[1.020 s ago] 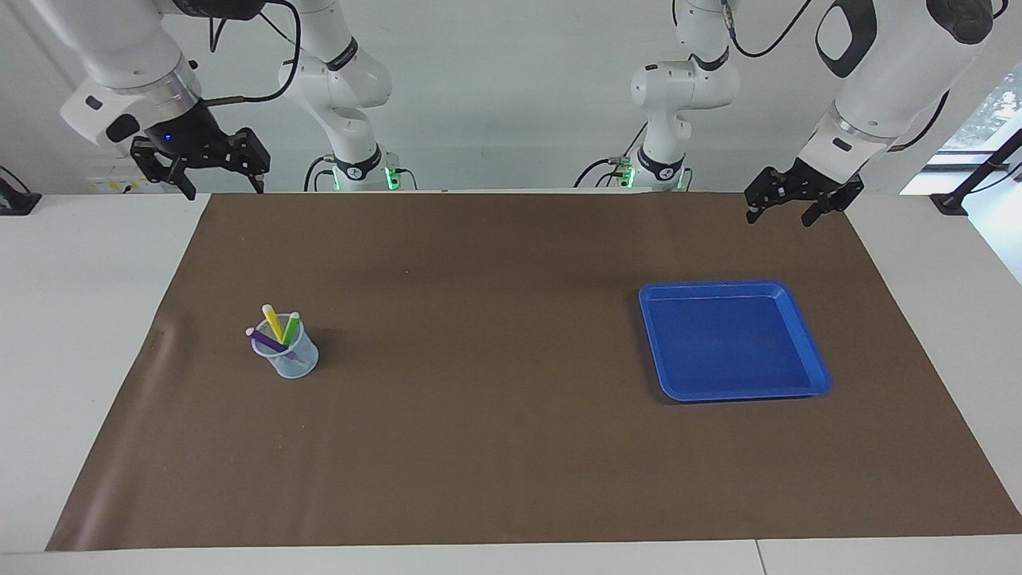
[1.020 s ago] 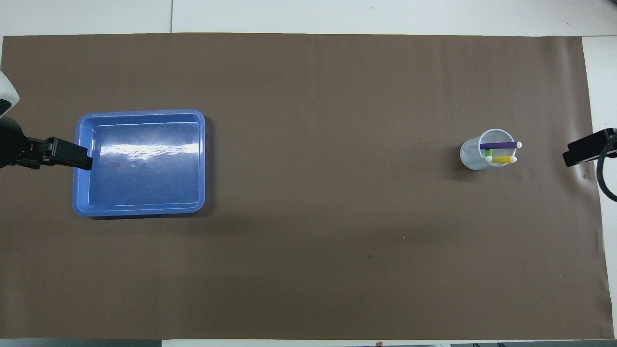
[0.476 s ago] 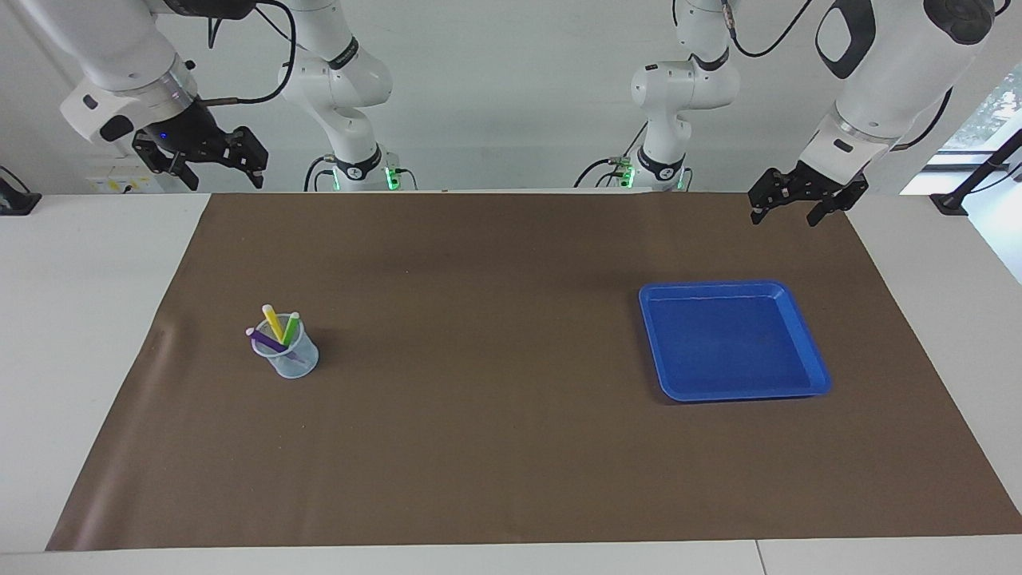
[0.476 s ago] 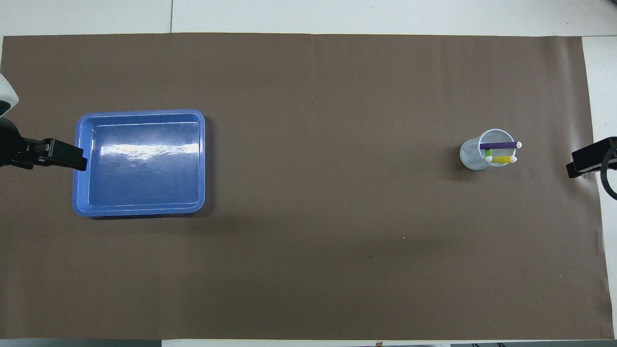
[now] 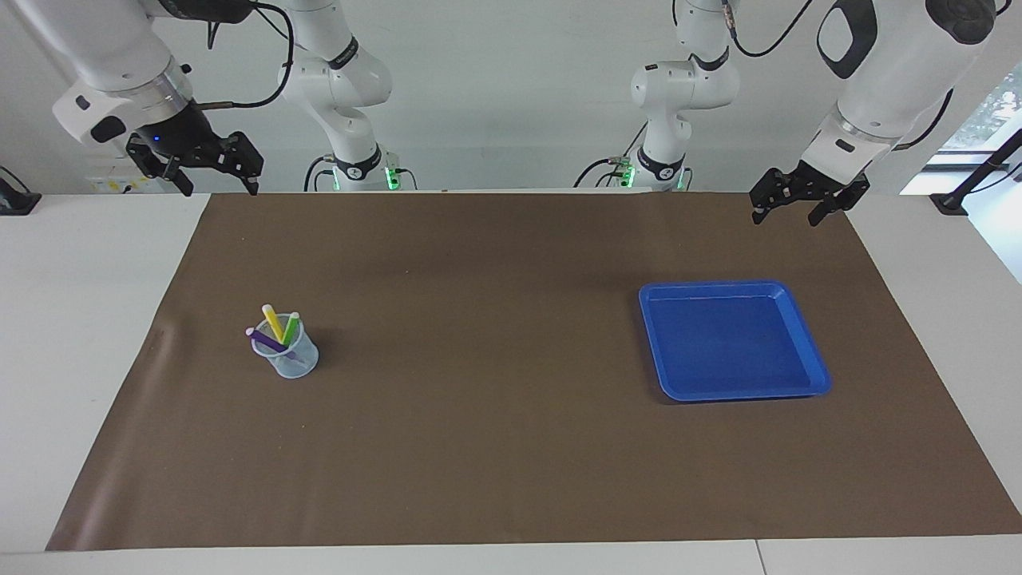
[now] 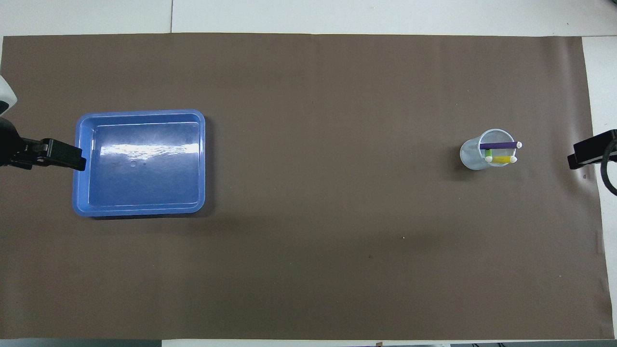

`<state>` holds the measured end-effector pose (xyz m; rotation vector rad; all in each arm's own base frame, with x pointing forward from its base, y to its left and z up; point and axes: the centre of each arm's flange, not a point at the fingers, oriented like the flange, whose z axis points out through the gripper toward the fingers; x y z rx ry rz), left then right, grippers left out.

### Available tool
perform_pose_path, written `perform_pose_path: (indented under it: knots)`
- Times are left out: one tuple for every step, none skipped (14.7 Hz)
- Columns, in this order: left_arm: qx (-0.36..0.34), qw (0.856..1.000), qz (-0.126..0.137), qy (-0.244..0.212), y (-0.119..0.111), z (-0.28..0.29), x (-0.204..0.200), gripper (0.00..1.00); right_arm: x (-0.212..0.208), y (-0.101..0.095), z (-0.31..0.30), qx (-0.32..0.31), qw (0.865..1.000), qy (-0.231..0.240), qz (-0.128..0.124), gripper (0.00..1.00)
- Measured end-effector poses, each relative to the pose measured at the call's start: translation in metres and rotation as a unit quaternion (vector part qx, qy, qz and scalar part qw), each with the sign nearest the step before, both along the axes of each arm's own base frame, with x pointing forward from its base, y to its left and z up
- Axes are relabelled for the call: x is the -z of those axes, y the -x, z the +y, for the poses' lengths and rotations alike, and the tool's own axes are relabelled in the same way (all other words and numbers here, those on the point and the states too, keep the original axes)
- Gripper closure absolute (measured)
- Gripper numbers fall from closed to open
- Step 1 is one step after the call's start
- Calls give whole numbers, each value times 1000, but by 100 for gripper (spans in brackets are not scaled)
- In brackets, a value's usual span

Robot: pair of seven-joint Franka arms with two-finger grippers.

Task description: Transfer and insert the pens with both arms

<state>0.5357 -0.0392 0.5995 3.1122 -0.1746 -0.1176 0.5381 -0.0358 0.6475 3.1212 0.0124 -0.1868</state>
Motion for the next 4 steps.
perform_pose_path:
  knots:
    - [0,1000,0,0,0,0,0,0,3,-1,0,0,1000,0,-2,0]
    - [0,1000,0,0,0,0,0,0,6,-3,0,0,1000,0,-5,0]
    - [0,1000,0,0,0,0,0,0,9,-5,0,0,1000,0,-7,0]
    - [0,1000,0,0,0,0,0,0,12,-5,0,0,1000,1,-8,0]
